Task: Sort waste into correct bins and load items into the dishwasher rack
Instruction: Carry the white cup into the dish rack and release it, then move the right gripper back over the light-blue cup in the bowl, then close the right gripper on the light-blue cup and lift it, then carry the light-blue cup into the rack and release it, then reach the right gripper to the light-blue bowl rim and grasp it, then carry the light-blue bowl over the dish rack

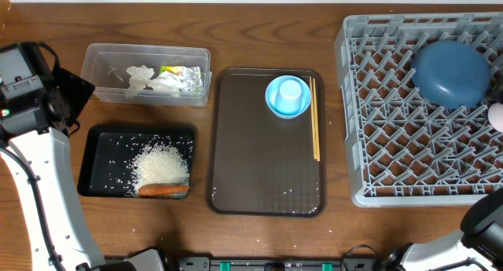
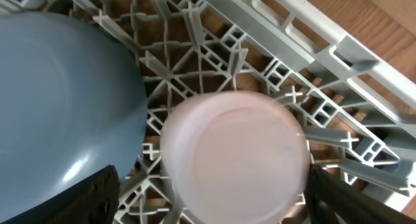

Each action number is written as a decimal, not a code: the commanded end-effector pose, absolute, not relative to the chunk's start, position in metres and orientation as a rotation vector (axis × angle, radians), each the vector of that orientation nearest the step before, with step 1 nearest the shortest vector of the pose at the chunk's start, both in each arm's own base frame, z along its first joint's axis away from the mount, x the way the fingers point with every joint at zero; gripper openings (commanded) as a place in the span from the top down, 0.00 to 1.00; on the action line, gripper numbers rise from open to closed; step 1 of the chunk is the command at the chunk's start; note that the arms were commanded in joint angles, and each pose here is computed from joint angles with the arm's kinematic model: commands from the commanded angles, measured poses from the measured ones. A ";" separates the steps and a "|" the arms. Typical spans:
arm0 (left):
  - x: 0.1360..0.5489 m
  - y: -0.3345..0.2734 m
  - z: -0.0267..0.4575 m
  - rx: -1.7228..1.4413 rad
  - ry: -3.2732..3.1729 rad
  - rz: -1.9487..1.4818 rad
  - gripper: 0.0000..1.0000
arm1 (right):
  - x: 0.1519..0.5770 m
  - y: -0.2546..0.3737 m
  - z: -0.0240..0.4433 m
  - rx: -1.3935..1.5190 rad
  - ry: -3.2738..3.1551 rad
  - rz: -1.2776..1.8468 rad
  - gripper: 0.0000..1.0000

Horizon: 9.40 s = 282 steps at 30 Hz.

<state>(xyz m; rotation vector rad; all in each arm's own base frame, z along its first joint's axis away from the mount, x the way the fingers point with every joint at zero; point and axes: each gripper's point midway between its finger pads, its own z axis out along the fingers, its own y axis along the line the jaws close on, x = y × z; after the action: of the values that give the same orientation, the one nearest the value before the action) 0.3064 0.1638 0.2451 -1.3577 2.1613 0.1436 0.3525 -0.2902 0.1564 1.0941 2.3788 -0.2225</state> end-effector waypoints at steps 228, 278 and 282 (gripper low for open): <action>0.306 0.167 0.247 -1.365 2.151 0.160 0.00 | 0.427 0.230 0.107 -0.281 2.579 0.231 0.40; 0.306 0.167 0.247 -1.365 2.151 0.160 0.00 | 0.357 0.137 0.193 0.126 2.724 0.187 0.99; 0.306 0.168 0.247 -1.365 2.151 0.159 0.00 | 0.337 0.108 0.208 0.204 2.705 0.317 0.99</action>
<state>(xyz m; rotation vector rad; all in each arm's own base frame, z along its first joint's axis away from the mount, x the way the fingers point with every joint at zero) 0.3065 0.1639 0.2451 -1.3576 2.1609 0.1435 0.3535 0.1134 0.2095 0.1537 2.6779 0.2067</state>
